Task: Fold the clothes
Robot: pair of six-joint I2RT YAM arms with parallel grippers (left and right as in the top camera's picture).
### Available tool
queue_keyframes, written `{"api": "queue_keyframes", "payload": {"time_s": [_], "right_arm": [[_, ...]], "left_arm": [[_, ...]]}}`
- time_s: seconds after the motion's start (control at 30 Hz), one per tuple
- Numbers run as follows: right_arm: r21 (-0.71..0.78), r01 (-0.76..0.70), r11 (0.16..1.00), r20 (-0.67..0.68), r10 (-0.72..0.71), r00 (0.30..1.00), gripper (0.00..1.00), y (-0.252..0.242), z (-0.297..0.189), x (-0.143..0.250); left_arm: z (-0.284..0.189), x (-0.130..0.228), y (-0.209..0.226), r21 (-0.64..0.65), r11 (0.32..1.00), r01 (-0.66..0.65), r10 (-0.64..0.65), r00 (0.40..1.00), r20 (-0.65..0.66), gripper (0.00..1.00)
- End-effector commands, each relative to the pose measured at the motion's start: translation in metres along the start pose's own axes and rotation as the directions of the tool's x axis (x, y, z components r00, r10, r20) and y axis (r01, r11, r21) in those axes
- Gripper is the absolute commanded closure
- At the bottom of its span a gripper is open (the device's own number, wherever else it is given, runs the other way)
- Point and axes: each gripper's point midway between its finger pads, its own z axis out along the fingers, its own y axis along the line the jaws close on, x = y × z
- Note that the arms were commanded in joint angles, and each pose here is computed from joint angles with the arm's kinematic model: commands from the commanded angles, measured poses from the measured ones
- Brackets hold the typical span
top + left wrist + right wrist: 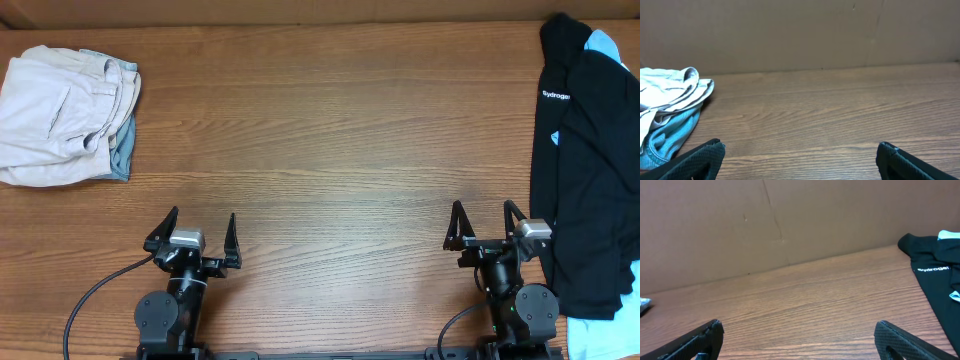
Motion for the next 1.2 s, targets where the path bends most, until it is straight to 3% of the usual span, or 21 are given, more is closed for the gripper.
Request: {"api": "queue_keyframes", "payload": {"time_s": [0.0, 1.17], "right_arm": [[-0.011, 0.0, 1.0, 0.002, 0.0, 1.0, 0.0, 0.0017, 0.0001, 0.0021], [-0.014, 0.0, 1.0, 0.012, 0.0, 1.0, 0.0, 0.0025, 0.0, -0.0006]], "left_arm": [[-0.0002, 0.0007, 0.0009, -0.008, 1.0, 0.013, -0.013, 1.0, 0.003, 0.0], [-0.0002, -0.0013, 0.0, -0.003, 1.0, 0.012, -0.012, 1.0, 0.011, 0.0]]}}
